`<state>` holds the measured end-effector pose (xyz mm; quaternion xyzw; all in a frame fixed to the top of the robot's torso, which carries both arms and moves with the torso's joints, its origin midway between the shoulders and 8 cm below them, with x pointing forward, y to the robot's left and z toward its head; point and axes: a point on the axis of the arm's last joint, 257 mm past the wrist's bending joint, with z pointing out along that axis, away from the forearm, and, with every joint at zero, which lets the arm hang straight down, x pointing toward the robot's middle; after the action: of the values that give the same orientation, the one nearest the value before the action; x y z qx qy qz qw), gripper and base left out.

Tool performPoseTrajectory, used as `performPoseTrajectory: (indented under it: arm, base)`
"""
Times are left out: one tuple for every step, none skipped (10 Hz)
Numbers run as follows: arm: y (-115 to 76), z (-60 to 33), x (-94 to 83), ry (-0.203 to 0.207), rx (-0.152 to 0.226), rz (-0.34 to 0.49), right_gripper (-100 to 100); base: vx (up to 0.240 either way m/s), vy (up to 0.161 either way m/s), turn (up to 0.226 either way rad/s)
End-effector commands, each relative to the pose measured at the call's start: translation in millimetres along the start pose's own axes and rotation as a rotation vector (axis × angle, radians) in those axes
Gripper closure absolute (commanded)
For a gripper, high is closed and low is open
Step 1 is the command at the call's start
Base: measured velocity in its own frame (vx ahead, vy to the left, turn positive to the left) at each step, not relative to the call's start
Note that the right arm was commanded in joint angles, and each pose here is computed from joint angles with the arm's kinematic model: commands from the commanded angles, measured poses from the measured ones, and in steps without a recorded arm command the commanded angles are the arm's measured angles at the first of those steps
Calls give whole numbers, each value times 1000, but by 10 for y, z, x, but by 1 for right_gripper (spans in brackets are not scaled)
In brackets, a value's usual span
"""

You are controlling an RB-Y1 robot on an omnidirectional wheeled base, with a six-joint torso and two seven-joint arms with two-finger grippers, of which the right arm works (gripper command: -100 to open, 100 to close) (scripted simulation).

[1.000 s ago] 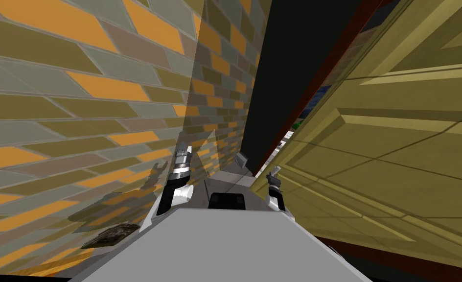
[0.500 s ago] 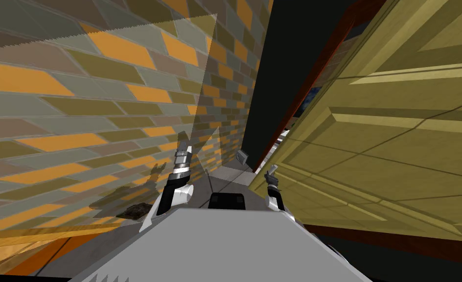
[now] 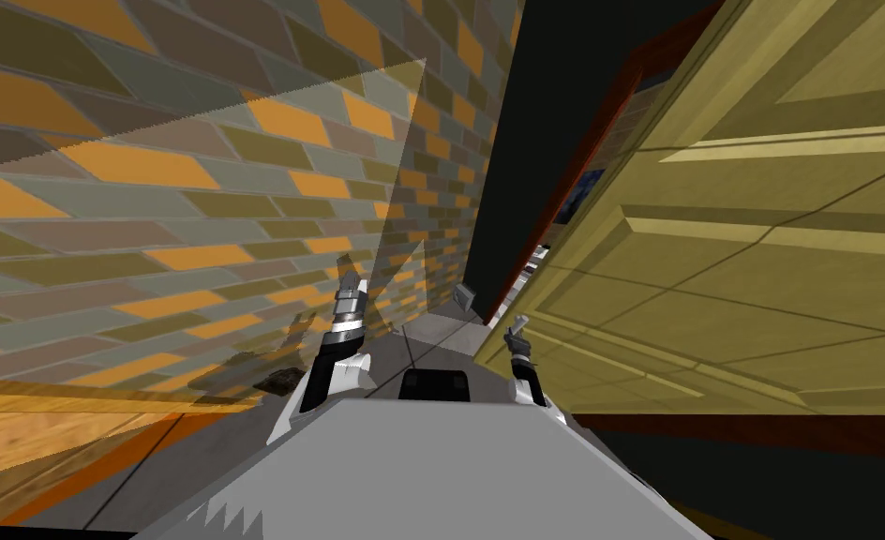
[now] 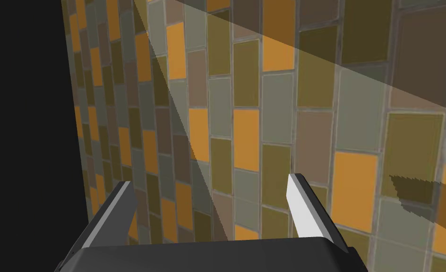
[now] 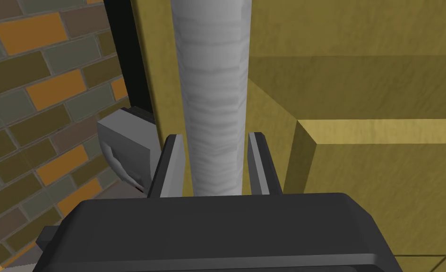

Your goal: Pull the door open

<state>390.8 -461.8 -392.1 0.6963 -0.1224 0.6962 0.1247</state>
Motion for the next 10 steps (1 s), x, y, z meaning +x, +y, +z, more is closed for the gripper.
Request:
performPoseTrajectory:
  arm:
    - [-57,-39,-4,-1,30,0,100]
    - [-114,-72,3,0,62,0,100]
    - [-153,-97,6,1,84,1,100]
    - [-190,-121,8,1,104,1,100]
    - [-221,-143,8,1,121,2,100]
    - [-255,-168,8,0,139,3,100]
    - [-247,-151,13,1,129,2,100]
    - [-256,-283,-4,2,161,-4,100]
    - [-254,-356,-2,6,178,-9,100]
    - [-253,-443,-1,9,200,-12,100]
  base:
    - [-208,-22,38]
    - [-230,-22,50]
    - [-227,-29,52]
    - [-185,-16,43]
    - [-177,-14,36]
    - [-217,-18,37]
    - [-102,-4,17]
    - [-20,1,-68]
    - [-6,-2,-92]
    - [2,-2,-80]
